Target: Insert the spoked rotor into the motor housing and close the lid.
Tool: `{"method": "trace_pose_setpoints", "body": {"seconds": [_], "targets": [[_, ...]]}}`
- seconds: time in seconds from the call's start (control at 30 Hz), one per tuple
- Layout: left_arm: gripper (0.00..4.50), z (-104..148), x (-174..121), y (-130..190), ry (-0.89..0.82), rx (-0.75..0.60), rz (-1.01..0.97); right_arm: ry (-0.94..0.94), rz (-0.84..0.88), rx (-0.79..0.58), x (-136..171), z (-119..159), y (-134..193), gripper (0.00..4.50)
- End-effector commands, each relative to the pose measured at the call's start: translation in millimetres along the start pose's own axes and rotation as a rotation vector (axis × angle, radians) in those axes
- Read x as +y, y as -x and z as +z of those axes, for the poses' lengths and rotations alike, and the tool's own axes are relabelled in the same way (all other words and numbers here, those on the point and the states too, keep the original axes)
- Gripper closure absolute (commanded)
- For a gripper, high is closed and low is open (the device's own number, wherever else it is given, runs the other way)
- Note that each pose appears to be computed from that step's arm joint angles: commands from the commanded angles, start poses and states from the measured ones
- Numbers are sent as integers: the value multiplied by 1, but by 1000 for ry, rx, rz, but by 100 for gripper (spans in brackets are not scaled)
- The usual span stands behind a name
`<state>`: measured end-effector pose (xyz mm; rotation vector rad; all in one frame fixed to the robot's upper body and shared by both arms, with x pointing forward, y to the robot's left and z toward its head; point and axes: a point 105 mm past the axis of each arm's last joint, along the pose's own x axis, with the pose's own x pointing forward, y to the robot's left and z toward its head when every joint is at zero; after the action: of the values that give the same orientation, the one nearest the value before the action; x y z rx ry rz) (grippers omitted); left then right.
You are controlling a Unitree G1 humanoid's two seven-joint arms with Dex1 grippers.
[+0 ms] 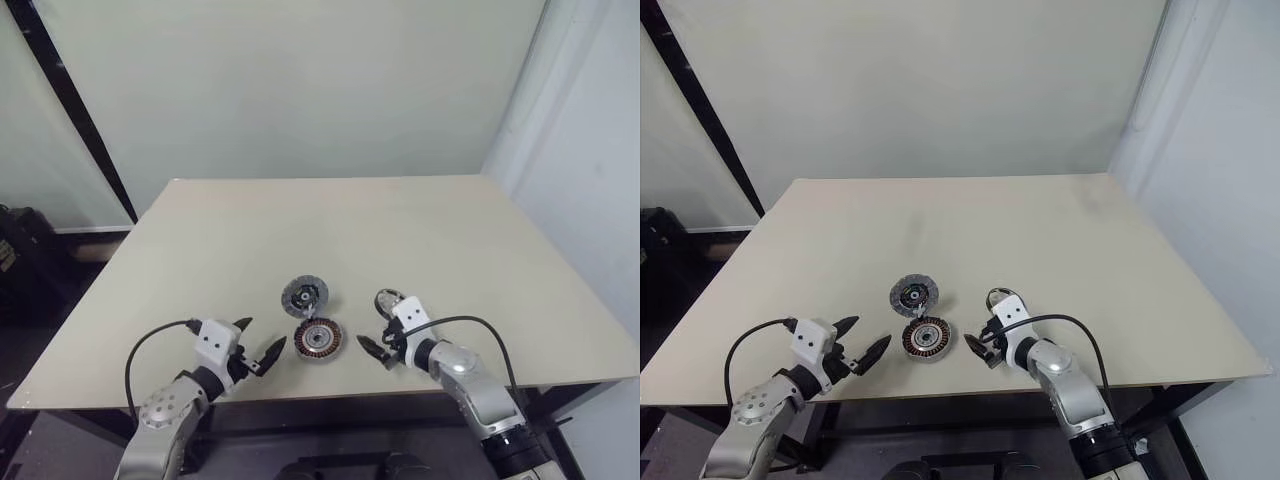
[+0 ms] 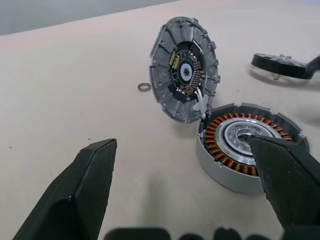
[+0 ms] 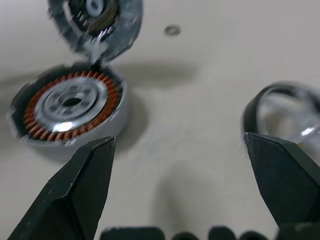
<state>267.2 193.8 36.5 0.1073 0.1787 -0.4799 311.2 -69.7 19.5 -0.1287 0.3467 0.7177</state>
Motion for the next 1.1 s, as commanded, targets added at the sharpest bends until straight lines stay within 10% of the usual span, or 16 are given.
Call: {"method": "trace_pose_setpoints", "body": {"seconds": [0.03, 1.1], "targets": [[0, 21, 12, -2, -23, -86, 57, 23, -69, -93, -20, 26, 7, 2], [0, 17, 3, -5, -30, -64, 34, -33, 43, -79, -16, 32, 21, 2]]}}
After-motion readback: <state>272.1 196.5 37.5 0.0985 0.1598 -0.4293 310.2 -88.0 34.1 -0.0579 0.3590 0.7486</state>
